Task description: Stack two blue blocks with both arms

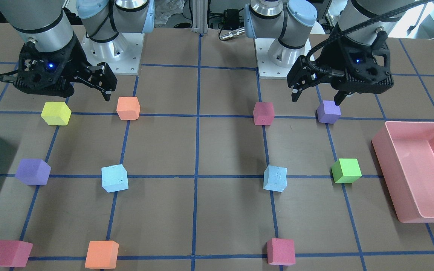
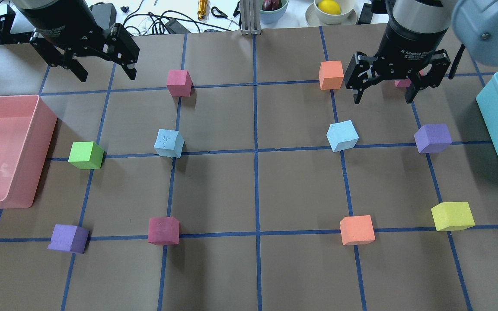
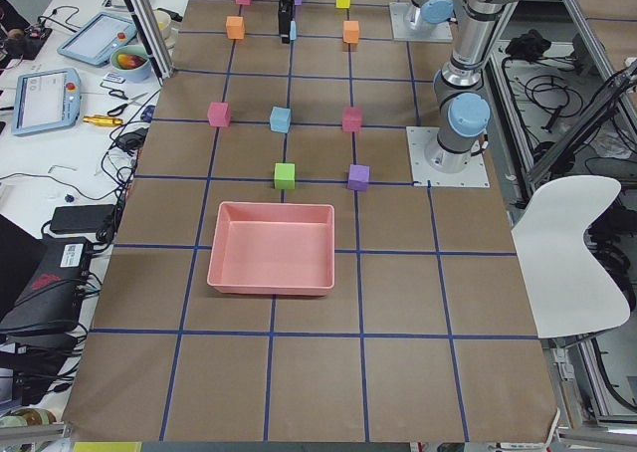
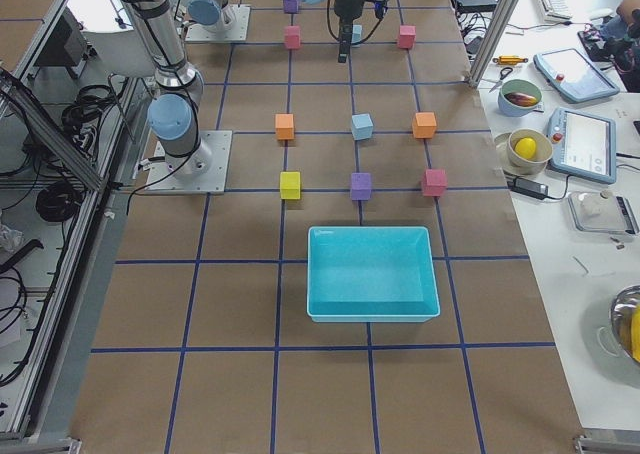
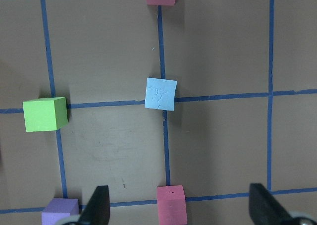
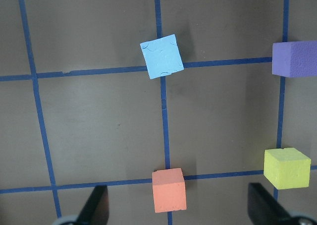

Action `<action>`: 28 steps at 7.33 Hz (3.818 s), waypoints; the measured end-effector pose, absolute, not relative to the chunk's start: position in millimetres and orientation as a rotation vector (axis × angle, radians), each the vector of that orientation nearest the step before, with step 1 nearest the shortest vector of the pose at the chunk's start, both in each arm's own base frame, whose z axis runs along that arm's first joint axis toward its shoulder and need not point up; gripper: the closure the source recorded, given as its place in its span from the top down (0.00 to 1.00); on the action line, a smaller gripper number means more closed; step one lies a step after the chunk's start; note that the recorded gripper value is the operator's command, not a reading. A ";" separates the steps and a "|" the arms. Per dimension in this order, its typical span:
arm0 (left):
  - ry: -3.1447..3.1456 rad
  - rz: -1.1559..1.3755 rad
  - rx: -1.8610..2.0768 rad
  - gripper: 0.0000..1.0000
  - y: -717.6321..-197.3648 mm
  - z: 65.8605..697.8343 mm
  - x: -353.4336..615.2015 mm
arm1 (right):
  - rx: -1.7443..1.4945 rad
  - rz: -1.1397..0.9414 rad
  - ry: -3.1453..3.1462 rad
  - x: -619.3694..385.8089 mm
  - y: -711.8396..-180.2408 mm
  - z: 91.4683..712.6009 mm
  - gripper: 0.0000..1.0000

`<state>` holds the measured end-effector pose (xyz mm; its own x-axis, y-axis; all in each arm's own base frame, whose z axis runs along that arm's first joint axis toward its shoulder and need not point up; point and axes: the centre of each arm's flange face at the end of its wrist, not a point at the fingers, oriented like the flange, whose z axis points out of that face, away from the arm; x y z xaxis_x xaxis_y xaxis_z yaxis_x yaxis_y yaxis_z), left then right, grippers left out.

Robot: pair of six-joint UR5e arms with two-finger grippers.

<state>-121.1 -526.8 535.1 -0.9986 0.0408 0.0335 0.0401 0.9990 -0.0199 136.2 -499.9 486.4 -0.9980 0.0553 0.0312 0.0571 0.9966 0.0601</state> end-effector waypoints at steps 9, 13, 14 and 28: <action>-3.105 -0.004 -0.070 1.00 -525.4 524.6 -125.6 | -0.066 -0.130 -3.107 136.0 -499.9 478.3 1.00; -3.108 -0.073 -0.096 1.00 -546.9 425.4 -120.9 | -0.065 -0.156 -3.105 135.5 -499.1 472.2 1.00; -3.112 -0.040 -0.101 1.00 -556.3 381.8 -119.8 | -0.064 -0.161 -3.106 135.6 -500.1 468.0 1.00; -3.113 -0.179 -0.102 1.00 -582.9 202.8 -118.1 | 0.177 0.175 -3.116 130.8 -566.5 202.9 0.00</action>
